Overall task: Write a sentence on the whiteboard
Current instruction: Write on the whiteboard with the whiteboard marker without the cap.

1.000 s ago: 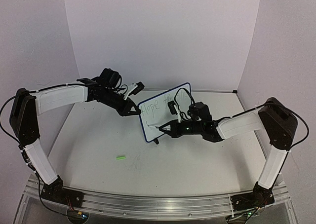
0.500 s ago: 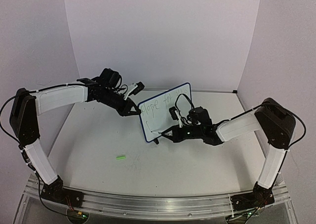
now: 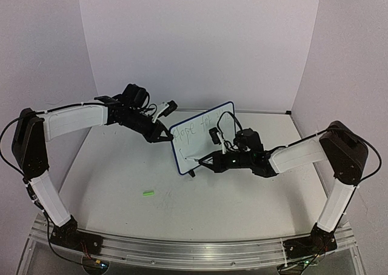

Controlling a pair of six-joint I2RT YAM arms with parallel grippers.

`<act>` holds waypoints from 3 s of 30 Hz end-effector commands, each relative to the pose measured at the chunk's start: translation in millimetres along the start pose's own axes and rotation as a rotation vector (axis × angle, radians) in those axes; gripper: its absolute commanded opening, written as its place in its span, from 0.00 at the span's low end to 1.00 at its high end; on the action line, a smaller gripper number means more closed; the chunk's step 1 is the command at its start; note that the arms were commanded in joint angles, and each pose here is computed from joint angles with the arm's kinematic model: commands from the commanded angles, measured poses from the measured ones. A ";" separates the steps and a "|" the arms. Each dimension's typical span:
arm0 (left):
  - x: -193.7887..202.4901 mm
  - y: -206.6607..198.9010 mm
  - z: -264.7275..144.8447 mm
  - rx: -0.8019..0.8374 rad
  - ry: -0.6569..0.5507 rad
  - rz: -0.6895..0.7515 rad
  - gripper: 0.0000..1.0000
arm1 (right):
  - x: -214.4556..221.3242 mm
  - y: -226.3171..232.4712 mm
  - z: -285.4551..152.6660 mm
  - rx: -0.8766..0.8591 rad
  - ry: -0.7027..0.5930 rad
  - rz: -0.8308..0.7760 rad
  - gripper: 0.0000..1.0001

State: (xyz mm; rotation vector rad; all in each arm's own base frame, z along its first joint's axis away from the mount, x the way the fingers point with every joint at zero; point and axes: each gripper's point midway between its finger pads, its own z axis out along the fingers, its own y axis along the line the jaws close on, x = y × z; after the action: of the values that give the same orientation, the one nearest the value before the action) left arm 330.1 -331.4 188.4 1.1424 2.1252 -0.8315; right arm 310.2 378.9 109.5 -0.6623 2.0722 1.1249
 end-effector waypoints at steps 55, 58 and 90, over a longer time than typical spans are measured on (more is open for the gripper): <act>12.1 -6.3 -1.8 0.012 0.052 -0.012 0.00 | -4.0 -14.2 12.2 0.043 -0.009 0.015 0.00; 11.8 -6.7 -2.2 0.013 0.051 -0.010 0.00 | -6.9 -12.6 11.4 0.040 -0.015 0.010 0.00; 13.2 -6.4 -1.2 0.014 0.054 -0.014 0.00 | -34.9 -10.0 -19.1 -0.013 -0.067 0.031 0.00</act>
State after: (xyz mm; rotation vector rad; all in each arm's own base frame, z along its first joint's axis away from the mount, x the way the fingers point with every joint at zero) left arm 330.0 -331.5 188.4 1.1429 2.1249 -0.8324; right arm 329.7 351.2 132.0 -0.5649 2.0581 1.1307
